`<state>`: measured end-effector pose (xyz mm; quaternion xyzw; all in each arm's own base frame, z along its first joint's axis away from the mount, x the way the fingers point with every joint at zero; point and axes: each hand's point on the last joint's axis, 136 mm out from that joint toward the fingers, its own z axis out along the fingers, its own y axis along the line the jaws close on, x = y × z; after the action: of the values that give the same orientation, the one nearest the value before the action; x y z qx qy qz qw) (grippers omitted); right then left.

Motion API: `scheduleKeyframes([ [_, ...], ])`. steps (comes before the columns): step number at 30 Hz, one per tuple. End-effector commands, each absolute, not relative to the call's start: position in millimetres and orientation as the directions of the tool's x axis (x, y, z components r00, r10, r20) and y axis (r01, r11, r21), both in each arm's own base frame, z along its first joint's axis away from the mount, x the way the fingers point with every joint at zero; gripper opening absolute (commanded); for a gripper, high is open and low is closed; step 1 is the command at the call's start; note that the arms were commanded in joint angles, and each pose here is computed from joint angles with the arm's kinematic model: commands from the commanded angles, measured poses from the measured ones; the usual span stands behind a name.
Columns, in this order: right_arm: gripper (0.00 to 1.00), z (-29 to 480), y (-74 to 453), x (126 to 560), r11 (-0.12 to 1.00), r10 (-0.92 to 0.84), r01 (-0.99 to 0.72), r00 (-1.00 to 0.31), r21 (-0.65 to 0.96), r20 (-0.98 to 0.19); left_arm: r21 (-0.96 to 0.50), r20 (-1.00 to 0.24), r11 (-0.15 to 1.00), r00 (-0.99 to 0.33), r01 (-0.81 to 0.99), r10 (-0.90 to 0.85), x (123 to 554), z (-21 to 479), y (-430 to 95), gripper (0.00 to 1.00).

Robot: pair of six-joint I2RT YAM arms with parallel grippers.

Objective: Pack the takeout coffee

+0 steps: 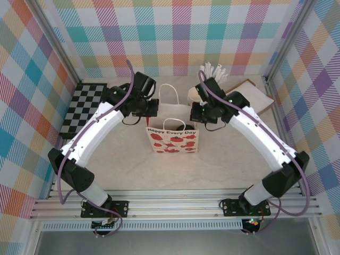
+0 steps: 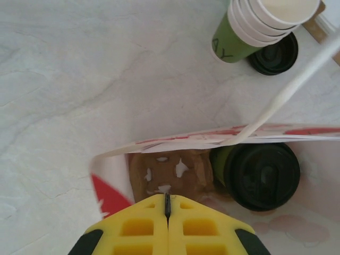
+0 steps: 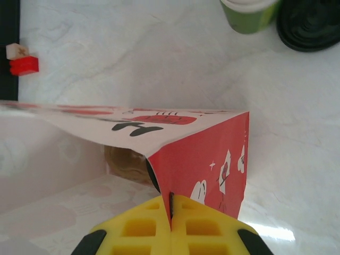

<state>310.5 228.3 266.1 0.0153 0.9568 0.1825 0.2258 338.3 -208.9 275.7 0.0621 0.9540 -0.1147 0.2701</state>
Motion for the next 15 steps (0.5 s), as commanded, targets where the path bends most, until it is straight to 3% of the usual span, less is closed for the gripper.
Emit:
scheduleKeyframes([
  [1, 0.0, 277.3, 246.0, 326.6, 0.905, 0.024, -0.163, -0.902, 0.392, -0.43, -0.165, -0.503, 0.982, -0.864, 0.087, -0.008, 341.1, 270.6, -188.6, 0.0],
  [15, 0.02, 268.5, 237.2, 376.4, 0.938, 0.065, -0.079, -0.916, 0.338, -0.396, -0.197, -0.518, 0.979, -0.853, 0.053, -0.058, 396.0, 276.7, -187.7, 0.01],
])
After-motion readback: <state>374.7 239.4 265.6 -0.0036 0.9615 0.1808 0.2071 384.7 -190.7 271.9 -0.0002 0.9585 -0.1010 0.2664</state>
